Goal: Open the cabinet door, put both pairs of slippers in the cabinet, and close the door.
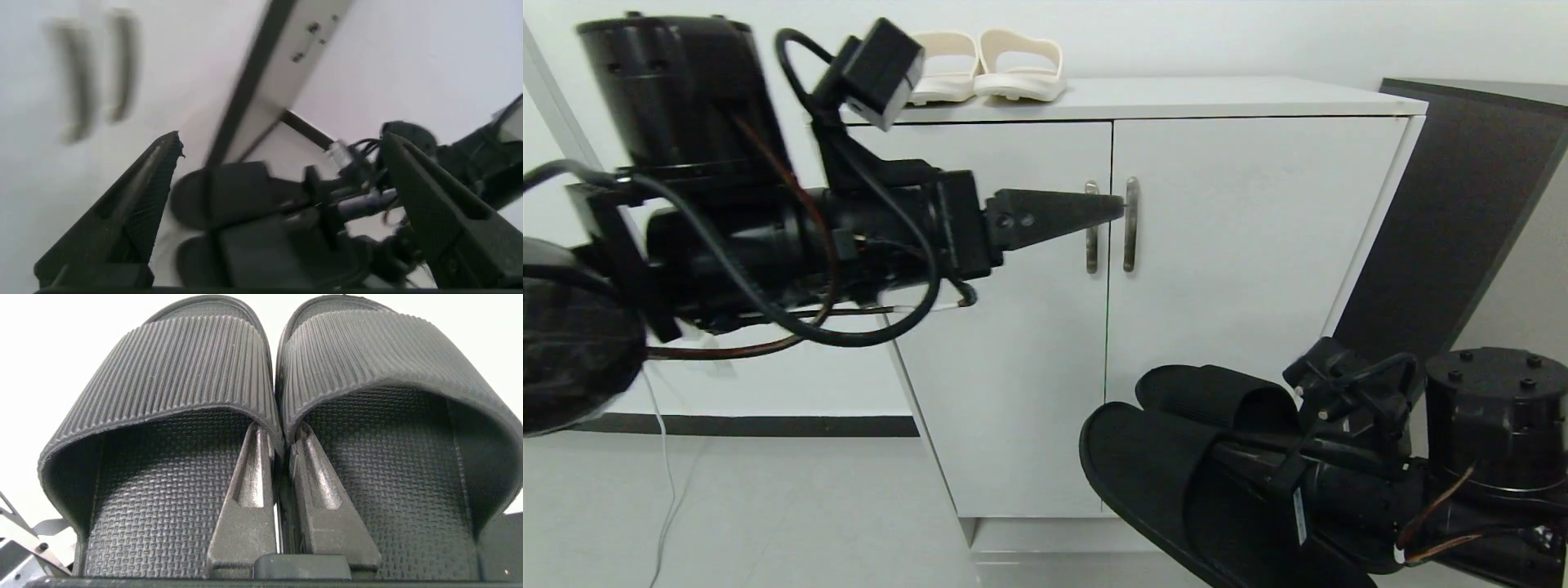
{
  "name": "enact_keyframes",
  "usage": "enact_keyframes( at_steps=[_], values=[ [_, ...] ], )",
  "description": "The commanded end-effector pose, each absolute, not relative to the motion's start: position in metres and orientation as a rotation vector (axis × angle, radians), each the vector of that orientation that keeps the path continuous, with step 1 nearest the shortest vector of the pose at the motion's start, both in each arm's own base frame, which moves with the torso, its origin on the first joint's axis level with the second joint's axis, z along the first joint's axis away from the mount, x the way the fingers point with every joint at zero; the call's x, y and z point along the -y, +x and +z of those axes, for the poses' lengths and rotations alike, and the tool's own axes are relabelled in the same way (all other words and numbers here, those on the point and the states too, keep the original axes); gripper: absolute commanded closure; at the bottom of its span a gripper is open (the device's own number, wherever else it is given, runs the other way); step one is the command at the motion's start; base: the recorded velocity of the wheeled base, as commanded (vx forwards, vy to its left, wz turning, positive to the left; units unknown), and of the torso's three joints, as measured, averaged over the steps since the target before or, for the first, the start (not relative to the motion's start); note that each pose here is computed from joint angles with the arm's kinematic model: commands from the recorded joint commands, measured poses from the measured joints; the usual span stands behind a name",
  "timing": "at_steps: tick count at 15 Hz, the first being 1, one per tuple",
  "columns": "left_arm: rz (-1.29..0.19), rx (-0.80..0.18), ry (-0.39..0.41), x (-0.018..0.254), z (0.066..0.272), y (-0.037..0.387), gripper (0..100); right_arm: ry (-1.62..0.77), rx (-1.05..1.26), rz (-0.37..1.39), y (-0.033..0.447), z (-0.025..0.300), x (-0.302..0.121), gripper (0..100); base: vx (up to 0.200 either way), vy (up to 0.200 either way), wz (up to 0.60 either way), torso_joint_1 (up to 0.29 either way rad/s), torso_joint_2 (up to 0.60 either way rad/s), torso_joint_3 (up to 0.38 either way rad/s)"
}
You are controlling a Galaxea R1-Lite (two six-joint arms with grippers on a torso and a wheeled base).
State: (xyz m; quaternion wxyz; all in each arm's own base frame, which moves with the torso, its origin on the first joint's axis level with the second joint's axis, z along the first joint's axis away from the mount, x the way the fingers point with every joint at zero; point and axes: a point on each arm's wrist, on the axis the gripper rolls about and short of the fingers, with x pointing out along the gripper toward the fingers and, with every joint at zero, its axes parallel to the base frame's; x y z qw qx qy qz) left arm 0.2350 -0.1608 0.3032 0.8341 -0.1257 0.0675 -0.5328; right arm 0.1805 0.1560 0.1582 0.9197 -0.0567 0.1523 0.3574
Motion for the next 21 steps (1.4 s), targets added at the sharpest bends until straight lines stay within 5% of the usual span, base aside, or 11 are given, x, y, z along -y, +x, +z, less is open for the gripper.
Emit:
enact_keyframes(
  at_steps=[1,8,21],
  values=[
    [-1.173,-0.211,-0.279,0.195,0.288,0.257,0,-0.118,-0.314,0.735,0.181,0.158,-0.156,100,0.000,0.000,0.00,0.000,0.00,0.000],
    [-1.093,-0.185,-0.284,0.227,0.275,0.299,0,-0.118,-0.318,0.729,0.182,0.157,-0.155,100,0.000,0.000,0.00,0.000,0.00,0.000],
    [-0.940,-0.150,-0.292,0.239,0.272,0.340,0,-0.118,-0.319,0.729,0.182,0.157,-0.155,100,0.000,0.000,0.00,0.000,0.00,0.000]
  ],
)
